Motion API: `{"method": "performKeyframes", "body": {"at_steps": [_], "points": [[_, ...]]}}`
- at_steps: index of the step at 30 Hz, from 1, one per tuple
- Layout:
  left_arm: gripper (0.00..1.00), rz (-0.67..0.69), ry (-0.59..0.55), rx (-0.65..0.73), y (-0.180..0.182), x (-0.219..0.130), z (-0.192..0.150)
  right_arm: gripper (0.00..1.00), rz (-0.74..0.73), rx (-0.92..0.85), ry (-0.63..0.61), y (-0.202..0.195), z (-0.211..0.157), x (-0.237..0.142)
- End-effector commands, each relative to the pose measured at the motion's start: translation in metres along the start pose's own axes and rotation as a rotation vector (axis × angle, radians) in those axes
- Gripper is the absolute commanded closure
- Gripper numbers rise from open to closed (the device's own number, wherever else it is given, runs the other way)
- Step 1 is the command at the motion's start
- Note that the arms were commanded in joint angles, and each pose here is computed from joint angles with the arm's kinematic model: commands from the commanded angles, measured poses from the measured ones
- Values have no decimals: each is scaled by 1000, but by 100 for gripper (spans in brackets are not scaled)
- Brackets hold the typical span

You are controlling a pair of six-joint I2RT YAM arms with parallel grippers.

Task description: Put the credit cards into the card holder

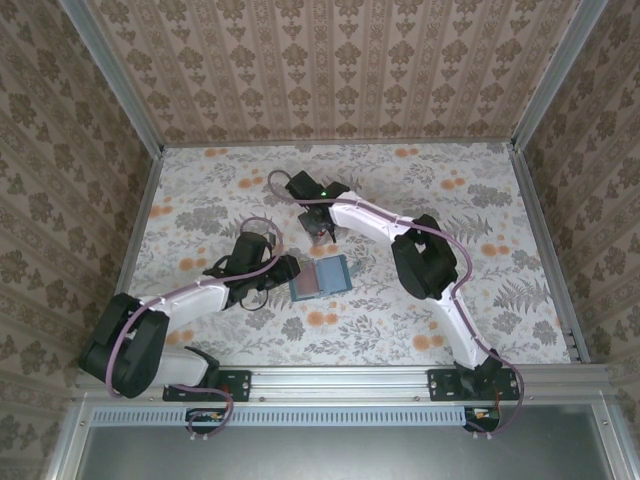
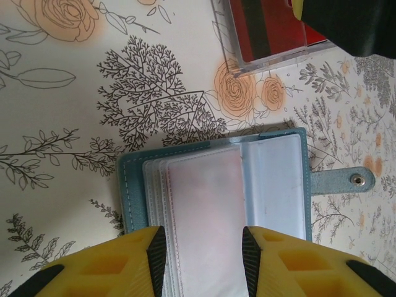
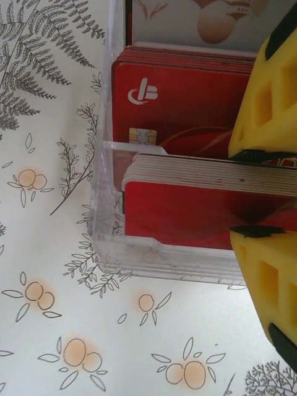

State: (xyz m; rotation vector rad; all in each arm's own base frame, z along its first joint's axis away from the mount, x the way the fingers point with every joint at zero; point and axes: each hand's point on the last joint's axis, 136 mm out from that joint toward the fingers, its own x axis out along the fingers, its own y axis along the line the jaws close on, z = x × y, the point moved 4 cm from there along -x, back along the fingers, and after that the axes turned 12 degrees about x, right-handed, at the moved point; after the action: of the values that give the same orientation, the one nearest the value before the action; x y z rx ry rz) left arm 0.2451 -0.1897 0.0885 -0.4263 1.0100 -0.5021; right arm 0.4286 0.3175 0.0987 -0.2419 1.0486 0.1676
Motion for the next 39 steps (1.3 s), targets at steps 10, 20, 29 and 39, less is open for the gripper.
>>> {"method": "performKeyframes", "body": {"at_steps": [10,20,29,39], "points": [[60,-14,16,5,0,4,-5,78,-109,-49,-9,-8,-12,8],[60,-25,34,0,0,10,-9,79,-103,-47,-34,-11,-6,1],[59,-26,33,0,-1,11,-8,79,-9,6,-32,-12,0,-10],[59,-35,42,2,-3,14,-9,72,61,49,-27,-13,5,-15]]}}
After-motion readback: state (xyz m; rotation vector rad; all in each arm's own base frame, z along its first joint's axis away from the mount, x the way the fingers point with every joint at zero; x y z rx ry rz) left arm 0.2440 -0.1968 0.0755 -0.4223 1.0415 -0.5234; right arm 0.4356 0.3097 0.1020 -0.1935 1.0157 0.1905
